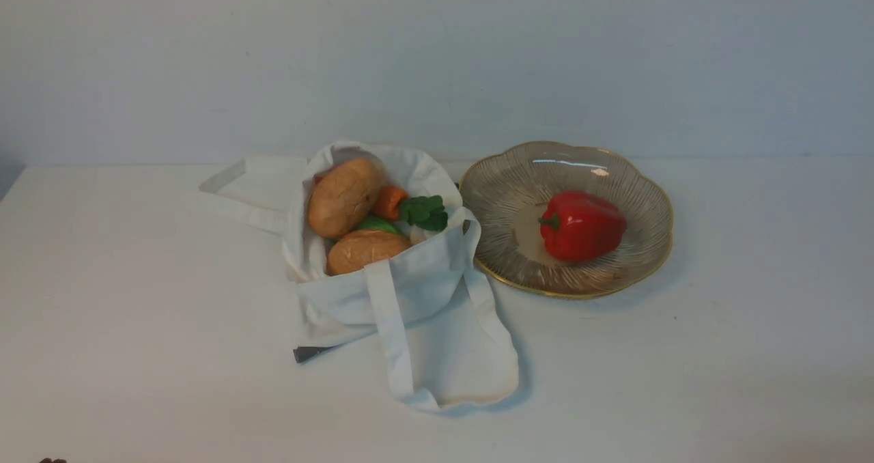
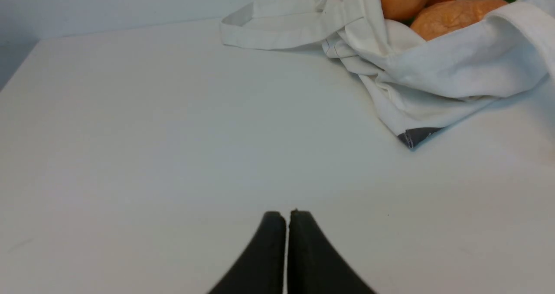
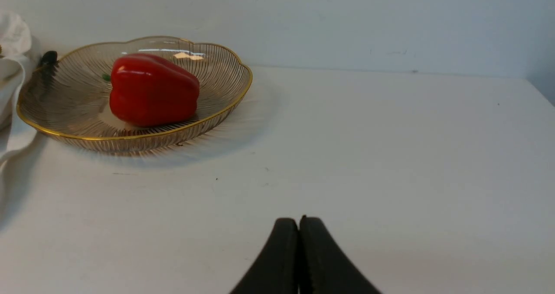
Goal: Take vegetables from cloth bag on white table place on plate.
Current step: 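Reach into the cloth bag and grasp the potato inside with the left gripper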
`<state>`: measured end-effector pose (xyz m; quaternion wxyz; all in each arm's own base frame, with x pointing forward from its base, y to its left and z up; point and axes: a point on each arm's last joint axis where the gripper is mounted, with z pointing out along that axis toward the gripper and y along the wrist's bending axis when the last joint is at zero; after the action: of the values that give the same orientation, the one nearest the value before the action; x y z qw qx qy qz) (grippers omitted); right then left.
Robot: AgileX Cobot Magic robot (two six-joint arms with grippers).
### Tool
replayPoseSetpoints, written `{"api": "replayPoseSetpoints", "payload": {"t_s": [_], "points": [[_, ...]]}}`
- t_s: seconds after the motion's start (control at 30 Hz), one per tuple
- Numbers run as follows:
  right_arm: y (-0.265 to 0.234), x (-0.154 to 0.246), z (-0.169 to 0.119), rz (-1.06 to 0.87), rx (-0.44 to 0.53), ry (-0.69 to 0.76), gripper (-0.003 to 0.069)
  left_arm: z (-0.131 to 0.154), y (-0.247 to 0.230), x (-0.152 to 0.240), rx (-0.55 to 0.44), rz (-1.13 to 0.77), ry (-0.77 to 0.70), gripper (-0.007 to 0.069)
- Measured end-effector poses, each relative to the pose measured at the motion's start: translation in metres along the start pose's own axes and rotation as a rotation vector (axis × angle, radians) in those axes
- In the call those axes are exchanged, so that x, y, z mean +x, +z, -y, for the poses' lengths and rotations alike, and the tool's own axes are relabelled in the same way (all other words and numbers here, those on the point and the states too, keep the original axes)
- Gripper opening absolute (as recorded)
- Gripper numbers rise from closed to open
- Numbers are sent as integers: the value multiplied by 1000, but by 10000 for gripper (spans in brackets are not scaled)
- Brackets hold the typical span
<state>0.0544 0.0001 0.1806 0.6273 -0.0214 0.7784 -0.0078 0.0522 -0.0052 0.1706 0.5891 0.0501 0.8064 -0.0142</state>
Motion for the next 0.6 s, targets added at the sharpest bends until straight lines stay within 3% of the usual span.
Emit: {"api": "replayPoseSetpoints", "payload": {"t_s": [0.6], "points": [[0,0,0,0,0,0,-15,0,0,0,2,0,-7,-4]]}}
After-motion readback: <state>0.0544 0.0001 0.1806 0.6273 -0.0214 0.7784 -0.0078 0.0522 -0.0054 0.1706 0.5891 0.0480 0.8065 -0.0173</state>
